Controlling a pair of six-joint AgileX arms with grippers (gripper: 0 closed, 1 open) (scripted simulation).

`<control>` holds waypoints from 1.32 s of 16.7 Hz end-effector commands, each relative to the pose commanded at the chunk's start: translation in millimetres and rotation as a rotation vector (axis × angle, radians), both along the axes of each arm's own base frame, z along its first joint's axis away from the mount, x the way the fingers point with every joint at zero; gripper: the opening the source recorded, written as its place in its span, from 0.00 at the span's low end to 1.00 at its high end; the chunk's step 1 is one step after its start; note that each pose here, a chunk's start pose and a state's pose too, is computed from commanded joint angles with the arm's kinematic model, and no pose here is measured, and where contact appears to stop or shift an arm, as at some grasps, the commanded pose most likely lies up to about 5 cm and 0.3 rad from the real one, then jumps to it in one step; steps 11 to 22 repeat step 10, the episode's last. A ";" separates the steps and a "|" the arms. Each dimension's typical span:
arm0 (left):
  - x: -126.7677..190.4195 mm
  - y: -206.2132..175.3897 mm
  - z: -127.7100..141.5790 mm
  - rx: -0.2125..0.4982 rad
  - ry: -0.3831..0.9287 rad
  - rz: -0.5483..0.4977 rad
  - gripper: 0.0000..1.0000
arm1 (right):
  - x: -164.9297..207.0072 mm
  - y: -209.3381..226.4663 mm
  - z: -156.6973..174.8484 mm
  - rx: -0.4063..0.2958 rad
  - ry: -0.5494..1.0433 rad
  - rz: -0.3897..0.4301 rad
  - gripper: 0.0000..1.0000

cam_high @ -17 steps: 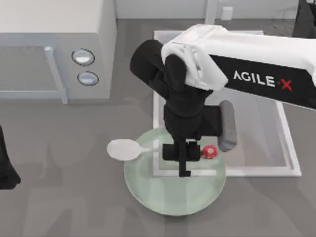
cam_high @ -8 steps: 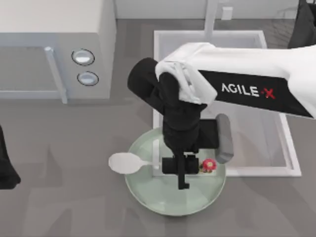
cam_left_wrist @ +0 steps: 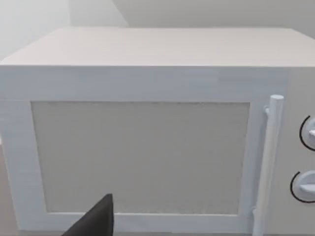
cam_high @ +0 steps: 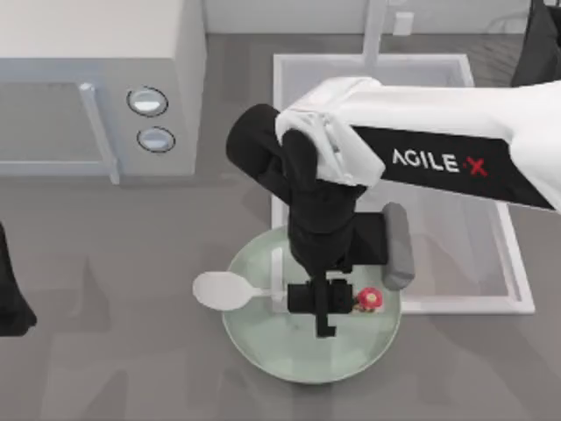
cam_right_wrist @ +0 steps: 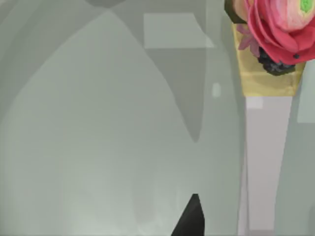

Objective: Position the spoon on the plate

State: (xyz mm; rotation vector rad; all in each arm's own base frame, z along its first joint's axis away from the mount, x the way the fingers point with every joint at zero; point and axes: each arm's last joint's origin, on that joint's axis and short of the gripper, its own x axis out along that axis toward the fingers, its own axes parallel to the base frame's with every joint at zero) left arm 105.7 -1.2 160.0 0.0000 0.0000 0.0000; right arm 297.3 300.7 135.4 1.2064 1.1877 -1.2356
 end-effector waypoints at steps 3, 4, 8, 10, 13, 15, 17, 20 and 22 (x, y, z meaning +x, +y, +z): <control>0.0 0.0 0.0 0.000 0.000 0.000 1.00 | 0.0 0.0 0.0 0.000 0.000 0.000 0.90; 0.0 0.0 0.0 0.000 0.000 0.000 1.00 | 0.0 0.0 0.0 0.000 0.000 0.000 0.98; 0.0 0.0 0.0 0.000 0.000 0.000 1.00 | 0.0 0.0 0.0 0.000 0.000 0.000 1.00; 0.0 0.0 0.0 0.000 0.000 0.000 1.00 | 0.0 0.0 0.0 0.000 0.000 0.000 1.00; 0.0 0.0 0.0 0.000 0.000 0.000 1.00 | 0.0 0.0 0.0 0.000 0.000 0.000 1.00; 0.0 0.0 0.0 0.000 0.000 0.000 1.00 | 0.0 0.0 0.0 0.000 0.000 0.000 1.00; 0.0 0.0 0.0 0.000 0.000 0.000 1.00 | 0.0 0.0 0.0 0.000 0.000 0.000 1.00; 0.0 0.0 0.0 0.000 0.000 0.000 1.00 | 0.0 0.0 0.0 0.000 0.000 0.000 1.00; 0.0 0.0 0.0 0.000 0.000 0.000 1.00 | 0.0 0.0 0.0 0.000 0.000 0.000 1.00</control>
